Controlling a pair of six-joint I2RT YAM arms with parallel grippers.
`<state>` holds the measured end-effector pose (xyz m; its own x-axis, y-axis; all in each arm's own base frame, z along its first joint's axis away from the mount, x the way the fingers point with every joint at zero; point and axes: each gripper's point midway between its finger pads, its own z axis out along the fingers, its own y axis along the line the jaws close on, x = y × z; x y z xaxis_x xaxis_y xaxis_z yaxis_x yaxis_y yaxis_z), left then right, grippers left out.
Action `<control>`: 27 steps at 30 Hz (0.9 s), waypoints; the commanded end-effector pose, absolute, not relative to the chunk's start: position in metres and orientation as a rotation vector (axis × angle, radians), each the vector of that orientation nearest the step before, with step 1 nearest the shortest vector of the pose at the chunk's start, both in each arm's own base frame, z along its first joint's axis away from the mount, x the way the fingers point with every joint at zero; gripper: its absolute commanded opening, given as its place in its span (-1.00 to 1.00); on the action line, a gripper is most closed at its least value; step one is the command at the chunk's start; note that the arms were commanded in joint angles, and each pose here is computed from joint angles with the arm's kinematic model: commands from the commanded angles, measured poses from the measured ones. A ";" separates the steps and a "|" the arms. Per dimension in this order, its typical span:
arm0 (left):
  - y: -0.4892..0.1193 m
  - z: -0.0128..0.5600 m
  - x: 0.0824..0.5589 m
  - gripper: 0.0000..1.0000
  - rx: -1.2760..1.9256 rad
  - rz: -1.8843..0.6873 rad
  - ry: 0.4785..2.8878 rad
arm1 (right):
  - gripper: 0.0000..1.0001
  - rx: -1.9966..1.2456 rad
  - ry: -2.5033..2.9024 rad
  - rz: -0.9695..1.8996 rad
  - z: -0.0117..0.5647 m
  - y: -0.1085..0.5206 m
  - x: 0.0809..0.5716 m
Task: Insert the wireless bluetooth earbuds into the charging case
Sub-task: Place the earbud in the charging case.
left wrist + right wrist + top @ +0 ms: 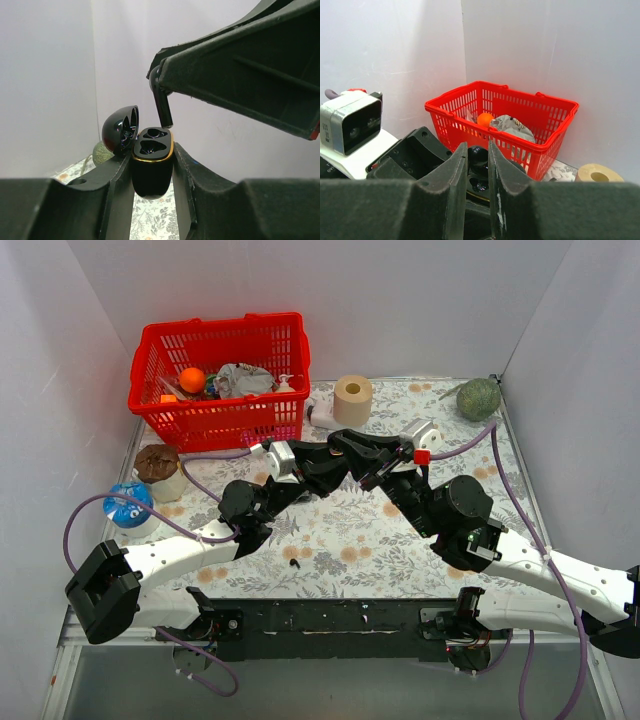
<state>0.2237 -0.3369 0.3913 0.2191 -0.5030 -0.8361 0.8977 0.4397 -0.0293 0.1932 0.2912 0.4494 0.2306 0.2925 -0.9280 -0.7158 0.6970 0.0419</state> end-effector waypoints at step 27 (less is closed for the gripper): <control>-0.337 0.409 0.223 -1.00 0.459 -1.133 0.918 | -0.97 -0.334 1.142 0.689 0.443 0.282 0.205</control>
<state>0.2246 -0.3434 0.3879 0.0982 -0.5352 -0.8390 0.9122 0.3855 -0.1391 0.2046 0.2844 0.4364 0.2295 0.2982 -0.9265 -0.6600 0.7473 0.0770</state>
